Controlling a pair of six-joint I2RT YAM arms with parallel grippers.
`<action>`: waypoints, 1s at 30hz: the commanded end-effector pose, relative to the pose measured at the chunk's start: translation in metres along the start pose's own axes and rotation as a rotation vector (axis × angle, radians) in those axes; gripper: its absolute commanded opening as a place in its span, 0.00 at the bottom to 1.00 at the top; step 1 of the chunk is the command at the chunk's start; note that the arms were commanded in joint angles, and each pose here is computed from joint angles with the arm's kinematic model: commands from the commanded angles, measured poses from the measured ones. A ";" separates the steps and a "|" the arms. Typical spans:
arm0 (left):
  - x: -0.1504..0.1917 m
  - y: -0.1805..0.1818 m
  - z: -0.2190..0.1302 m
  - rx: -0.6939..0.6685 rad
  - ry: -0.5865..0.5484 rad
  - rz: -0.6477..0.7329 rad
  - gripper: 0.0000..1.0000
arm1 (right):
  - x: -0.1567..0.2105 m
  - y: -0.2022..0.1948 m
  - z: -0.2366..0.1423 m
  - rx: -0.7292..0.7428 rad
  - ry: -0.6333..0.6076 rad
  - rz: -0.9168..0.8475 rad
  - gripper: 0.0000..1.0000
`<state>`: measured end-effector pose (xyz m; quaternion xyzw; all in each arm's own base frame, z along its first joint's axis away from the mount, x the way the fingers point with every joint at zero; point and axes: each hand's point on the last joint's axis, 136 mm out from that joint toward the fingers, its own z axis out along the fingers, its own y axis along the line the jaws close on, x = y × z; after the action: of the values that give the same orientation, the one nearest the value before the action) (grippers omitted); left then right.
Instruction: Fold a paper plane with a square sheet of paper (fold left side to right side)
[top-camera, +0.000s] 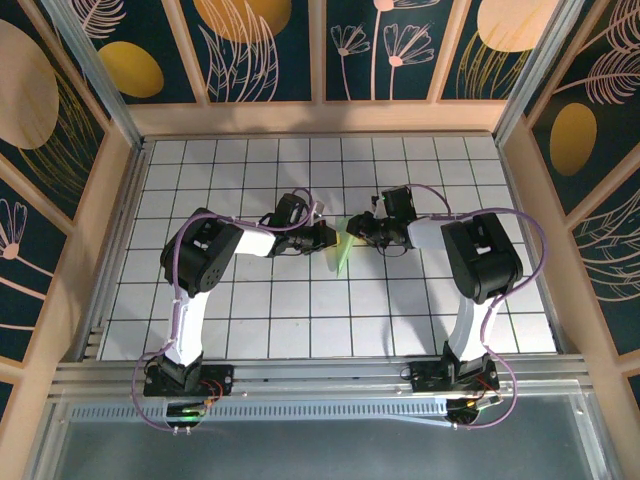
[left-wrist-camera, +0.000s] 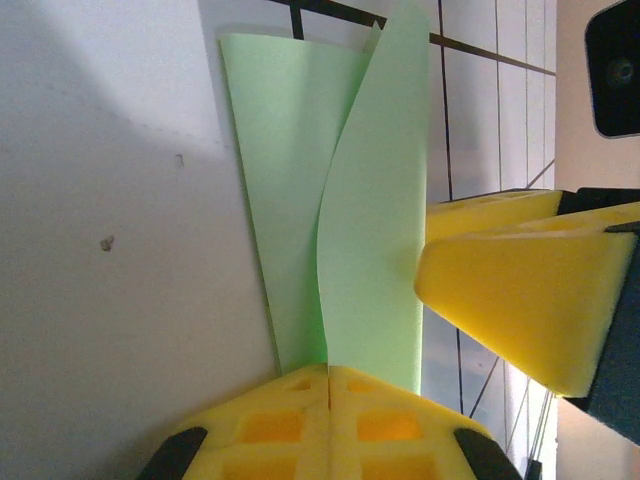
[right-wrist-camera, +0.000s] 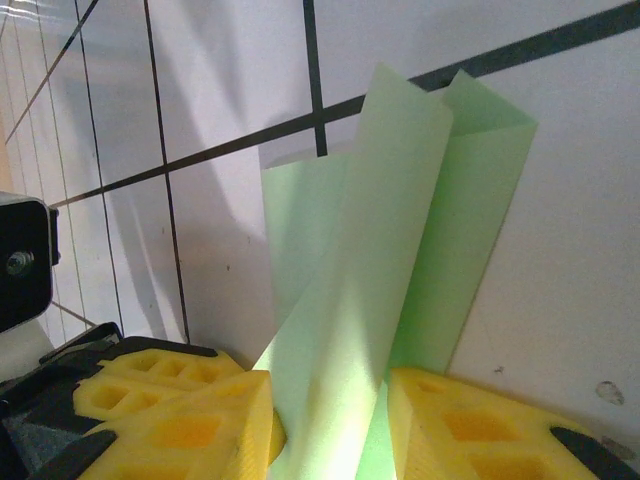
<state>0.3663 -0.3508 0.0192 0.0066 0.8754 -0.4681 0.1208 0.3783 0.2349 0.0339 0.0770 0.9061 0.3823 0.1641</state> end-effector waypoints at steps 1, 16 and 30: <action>0.003 0.058 0.000 -0.194 -0.023 -0.057 0.00 | -0.004 0.011 -0.008 -0.003 -0.032 -0.021 0.36; 0.002 0.062 -0.001 -0.216 -0.027 -0.063 0.00 | -0.013 0.011 -0.026 0.025 -0.065 -0.057 0.29; -0.001 0.070 -0.007 -0.274 -0.056 -0.075 0.00 | -0.017 0.012 -0.006 -0.006 -0.035 -0.062 0.02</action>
<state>0.3673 -0.3502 0.0177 -0.0010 0.8830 -0.4533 0.1222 0.3858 0.2305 0.0496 0.0661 0.9061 0.3741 0.1863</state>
